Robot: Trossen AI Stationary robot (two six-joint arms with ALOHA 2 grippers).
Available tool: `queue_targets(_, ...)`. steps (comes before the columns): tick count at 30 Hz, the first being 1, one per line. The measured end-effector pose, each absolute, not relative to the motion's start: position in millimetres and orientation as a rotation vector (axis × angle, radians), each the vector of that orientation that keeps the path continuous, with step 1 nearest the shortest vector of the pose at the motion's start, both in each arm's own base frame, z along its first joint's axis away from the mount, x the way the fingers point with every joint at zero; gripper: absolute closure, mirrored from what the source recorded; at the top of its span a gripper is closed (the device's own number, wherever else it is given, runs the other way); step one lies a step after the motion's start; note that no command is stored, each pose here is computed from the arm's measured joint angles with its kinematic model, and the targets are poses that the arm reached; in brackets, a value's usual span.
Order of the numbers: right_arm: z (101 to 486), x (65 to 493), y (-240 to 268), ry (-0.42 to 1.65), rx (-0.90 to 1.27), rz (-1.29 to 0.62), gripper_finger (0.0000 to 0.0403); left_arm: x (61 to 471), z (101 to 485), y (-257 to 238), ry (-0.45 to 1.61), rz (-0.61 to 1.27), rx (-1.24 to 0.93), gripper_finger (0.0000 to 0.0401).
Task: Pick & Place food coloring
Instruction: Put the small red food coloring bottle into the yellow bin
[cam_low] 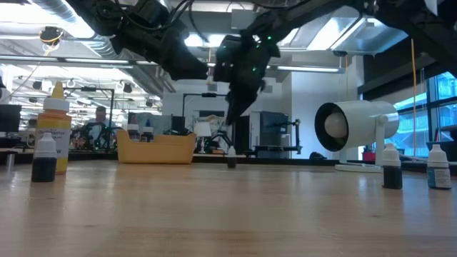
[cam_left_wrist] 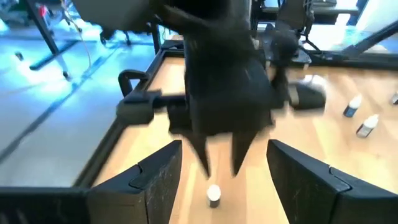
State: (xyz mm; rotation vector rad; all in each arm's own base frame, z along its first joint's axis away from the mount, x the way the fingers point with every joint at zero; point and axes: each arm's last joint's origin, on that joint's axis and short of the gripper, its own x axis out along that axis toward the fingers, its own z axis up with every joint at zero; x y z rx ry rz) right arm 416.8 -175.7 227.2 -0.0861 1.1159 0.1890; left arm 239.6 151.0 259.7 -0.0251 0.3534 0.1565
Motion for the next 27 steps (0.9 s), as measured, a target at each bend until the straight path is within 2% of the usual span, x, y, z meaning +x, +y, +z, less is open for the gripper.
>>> queue_targets(5, 237.2, 393.2, -183.5, 1.054, 0.081, 0.244, 0.027, 239.5, 259.4, 150.8, 0.364, 0.135, 0.076, 0.0172)
queue_targets(15, 277.7, 343.7, -164.4, 0.939, -0.003, 0.051, 0.0269, 239.8, 259.5, 150.0, 0.361, 0.118, 0.086, 0.0172)
queue_targets(18, 281.3, 319.0, -153.5, 0.844, -0.005, -0.063, 0.0269, 239.8, 259.5, 150.0, 0.361, 0.118, 0.086, 0.0171)
queue_targets(23, 288.5, 270.8, -129.8, 0.689, -0.091, -0.374, 0.0269, 240.0, 260.1, 150.2, 0.355, 0.119, 0.089, 0.0174)
queue_targets(27, 286.1, 235.2, -106.4, 0.575, -0.143, -0.489, 0.0269, 240.1, 260.1, 150.2, 0.354, 0.12, 0.082, 0.0174)
